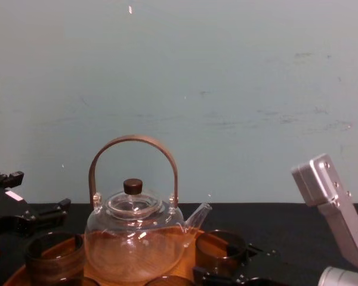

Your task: Pick up the glass from the table and place it on the tray.

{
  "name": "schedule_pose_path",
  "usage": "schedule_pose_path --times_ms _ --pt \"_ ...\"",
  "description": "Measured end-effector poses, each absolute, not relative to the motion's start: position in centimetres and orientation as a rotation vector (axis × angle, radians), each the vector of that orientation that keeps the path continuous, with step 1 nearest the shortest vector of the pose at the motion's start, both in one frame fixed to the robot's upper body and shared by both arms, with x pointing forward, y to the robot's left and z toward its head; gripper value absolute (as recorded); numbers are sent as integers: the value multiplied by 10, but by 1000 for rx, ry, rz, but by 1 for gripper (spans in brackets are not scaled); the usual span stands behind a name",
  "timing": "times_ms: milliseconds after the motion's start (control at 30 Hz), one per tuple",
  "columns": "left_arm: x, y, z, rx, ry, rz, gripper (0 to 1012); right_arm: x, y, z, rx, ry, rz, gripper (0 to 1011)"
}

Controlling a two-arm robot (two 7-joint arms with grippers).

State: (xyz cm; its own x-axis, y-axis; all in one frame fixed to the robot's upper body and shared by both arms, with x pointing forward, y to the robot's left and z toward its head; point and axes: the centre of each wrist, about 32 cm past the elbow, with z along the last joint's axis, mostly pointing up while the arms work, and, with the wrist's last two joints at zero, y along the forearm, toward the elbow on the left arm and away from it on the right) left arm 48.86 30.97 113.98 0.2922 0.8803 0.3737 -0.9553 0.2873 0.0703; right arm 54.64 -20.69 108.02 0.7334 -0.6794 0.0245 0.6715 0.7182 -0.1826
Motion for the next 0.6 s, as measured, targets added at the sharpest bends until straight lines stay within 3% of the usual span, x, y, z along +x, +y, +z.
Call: schedule_pose_path --times_ms 400,500,533,600 --pt "489 310 1140 304 -285 1248 1001 546 -207 1080 -188 42 -748 905" --pt "489 310 1140 304 -285 1248 1001 546 -207 1080 -189 43 -749 939" --pt "489 310 1140 304 -285 1248 1001 546 -207 1080 -189 44 -750 1002" --pt "489 310 1140 305 -285 1248 1001 546 -208 1080 -189 44 -750 1002"
